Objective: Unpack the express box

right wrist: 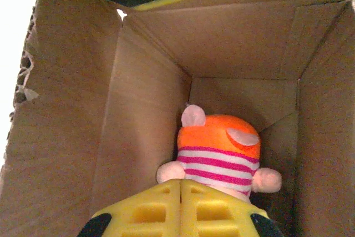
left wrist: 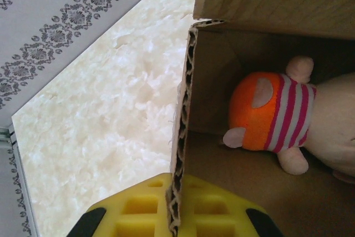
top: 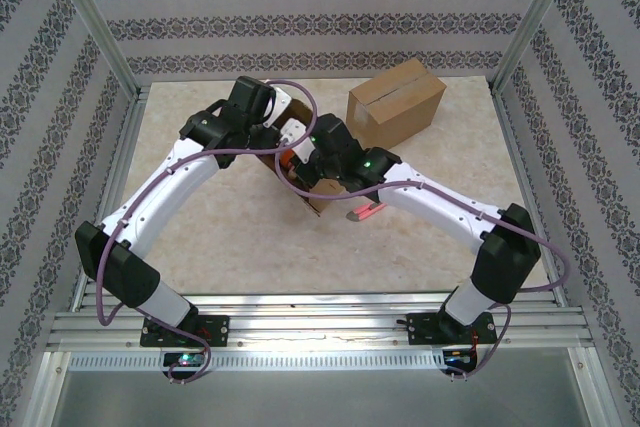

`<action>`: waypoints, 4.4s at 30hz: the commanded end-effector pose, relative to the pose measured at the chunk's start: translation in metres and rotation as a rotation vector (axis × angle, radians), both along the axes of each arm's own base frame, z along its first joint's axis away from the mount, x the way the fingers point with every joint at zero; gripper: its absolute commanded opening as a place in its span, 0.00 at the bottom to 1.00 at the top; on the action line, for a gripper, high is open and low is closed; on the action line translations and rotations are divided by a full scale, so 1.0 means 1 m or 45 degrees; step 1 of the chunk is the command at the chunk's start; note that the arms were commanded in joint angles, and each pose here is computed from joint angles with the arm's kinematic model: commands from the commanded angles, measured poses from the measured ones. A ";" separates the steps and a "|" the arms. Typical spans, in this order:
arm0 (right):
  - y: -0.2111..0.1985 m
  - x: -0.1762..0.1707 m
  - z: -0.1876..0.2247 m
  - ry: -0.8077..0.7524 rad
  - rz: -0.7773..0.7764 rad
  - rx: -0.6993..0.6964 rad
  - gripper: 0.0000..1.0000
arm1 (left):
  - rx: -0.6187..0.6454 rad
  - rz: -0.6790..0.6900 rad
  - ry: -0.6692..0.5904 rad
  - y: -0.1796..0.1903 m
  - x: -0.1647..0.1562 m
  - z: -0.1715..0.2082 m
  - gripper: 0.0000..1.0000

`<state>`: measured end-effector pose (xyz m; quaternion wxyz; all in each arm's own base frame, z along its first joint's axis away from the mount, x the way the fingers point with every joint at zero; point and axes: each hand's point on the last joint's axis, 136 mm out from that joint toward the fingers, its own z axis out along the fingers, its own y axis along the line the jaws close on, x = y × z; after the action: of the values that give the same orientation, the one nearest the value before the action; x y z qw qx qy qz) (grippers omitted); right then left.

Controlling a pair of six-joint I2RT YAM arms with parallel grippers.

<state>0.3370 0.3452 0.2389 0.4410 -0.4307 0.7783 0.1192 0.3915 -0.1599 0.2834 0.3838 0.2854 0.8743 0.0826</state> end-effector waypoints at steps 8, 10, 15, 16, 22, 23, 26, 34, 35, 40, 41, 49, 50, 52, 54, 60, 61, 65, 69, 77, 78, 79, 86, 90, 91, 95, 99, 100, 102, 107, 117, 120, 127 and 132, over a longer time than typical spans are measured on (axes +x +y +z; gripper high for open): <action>-0.016 0.011 -0.044 0.008 -0.091 -0.019 0.00 | -0.069 -0.068 -0.006 -0.015 -0.006 0.008 0.00; -0.020 0.006 -0.042 -0.011 -0.089 0.010 0.00 | -0.070 -0.067 -0.004 -0.014 -0.006 0.008 0.00; -0.025 -0.002 -0.041 -0.033 -0.081 0.058 0.00 | -0.081 -0.068 -0.008 -0.014 -0.007 0.009 0.00; -0.025 -0.003 -0.041 -0.033 -0.079 0.061 0.00 | -0.089 -0.071 -0.009 -0.015 -0.008 0.010 0.00; -0.024 0.001 -0.049 0.009 -0.099 0.028 0.00 | -0.136 -0.085 -0.008 -0.019 -0.010 0.015 0.00; -0.024 0.004 -0.050 0.022 -0.115 0.011 0.00 | -0.142 -0.087 -0.007 -0.019 -0.012 0.016 0.00; -0.028 0.011 -0.059 0.078 -0.176 -0.071 0.10 | -0.156 -0.093 -0.011 -0.019 -0.015 0.019 0.00; -0.033 0.023 -0.093 0.171 -0.272 -0.211 0.39 | -0.183 -0.105 -0.023 -0.020 -0.018 0.022 0.00; -0.033 0.024 -0.097 0.178 -0.281 -0.226 0.42 | -0.182 -0.106 -0.021 -0.020 -0.018 0.021 0.00; -0.041 0.032 -0.115 0.214 -0.349 -0.343 0.60 | -0.185 -0.110 -0.020 -0.021 -0.018 0.021 0.00; -0.041 0.034 -0.118 0.221 -0.364 -0.362 0.63 | -0.187 -0.112 -0.022 -0.021 -0.018 0.021 0.00; -0.045 0.045 -0.154 0.295 -0.442 -0.513 0.75 | -0.194 -0.118 -0.022 -0.022 -0.018 0.021 0.00; -0.045 0.045 -0.158 0.306 -0.442 -0.529 0.76 | -0.193 -0.119 -0.022 -0.023 -0.018 0.021 0.00; -0.046 0.044 -0.166 0.332 -0.442 -0.553 0.76 | -0.194 -0.118 -0.020 -0.022 -0.019 0.021 0.00; -0.045 0.043 -0.172 0.351 -0.438 -0.563 0.75 | -0.195 -0.118 -0.019 -0.022 -0.019 0.020 0.00; -0.049 0.044 -0.177 0.388 -0.455 -0.562 0.49 | -0.193 -0.117 -0.018 -0.022 -0.019 0.019 0.00; -0.049 0.044 -0.177 0.390 -0.458 -0.559 0.43 | -0.194 -0.117 -0.016 -0.022 -0.020 0.019 0.00; -0.048 0.044 -0.172 0.388 -0.456 -0.516 0.15 | -0.189 -0.105 -0.017 -0.020 -0.020 0.018 0.00; -0.044 0.042 -0.157 0.372 -0.442 -0.441 0.00 | -0.170 -0.079 -0.010 -0.016 -0.020 0.013 0.00; -0.031 0.030 -0.104 0.282 -0.353 -0.165 0.00 | -0.122 0.002 0.007 -0.007 -0.014 0.002 0.00; -0.031 0.029 -0.095 0.260 -0.343 -0.110 0.00 | -0.118 0.012 0.010 -0.006 -0.012 0.001 0.00; -0.030 0.027 -0.088 0.243 -0.338 -0.070 0.00 | -0.115 0.018 0.017 -0.005 -0.012 -0.001 0.00; -0.027 0.009 -0.036 0.119 -0.256 0.225 0.00 | -0.091 0.076 0.041 0.000 -0.006 -0.007 0.00; -0.030 -0.002 -0.007 0.044 -0.209 0.394 0.00 | -0.082 0.111 0.058 0.004 -0.003 -0.011 0.00; -0.031 -0.005 0.000 0.025 -0.200 0.438 0.00 | -0.081 0.120 0.063 0.005 -0.002 -0.012 0.00; -0.039 -0.014 0.027 -0.034 -0.182 0.600 0.00 | -0.092 0.173 0.076 0.011 0.001 -0.014 0.00; -0.051 -0.023 0.056 -0.085 -0.186 0.769 0.00 | -0.122 0.265 0.082 0.024 0.008 -0.011 0.00; -0.054 -0.025 0.064 -0.098 -0.188 0.814 0.00 | -0.133 0.285 0.085 0.026 0.009 -0.010 0.00; -0.060 -0.028 0.080 -0.119 -0.193 0.899 0.00 | -0.153 0.319 0.098 0.028 0.011 -0.010 0.00; -0.073 -0.035 0.117 -0.171 -0.205 1.082 0.00 | -0.189 0.402 0.135 0.033 0.015 -0.011 0.00; -0.133 -0.049 0.168 -0.306 -0.439 1.212 0.00 | -0.355 0.699 0.210 0.078 0.032 -0.017 0.00; -0.165 -0.057 0.165 -0.329 -0.590 1.121 0.00 | -0.425 0.745 0.247 0.088 0.043 -0.024 0.00; -0.250 -0.072 0.117 -0.279 -0.992 0.660 0.00 | -0.559 0.813 0.317 0.110 0.072 -0.041 0.00; -0.303 -0.080 0.066 -0.093 -1.238 0.435 0.00 | -0.627 0.856 0.364 0.123 0.096 -0.053 0.00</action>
<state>0.2705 0.0738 0.3535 0.6188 0.0408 0.7799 0.0845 0.4816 -0.0376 0.2254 0.2723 -0.0853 0.9582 -0.0190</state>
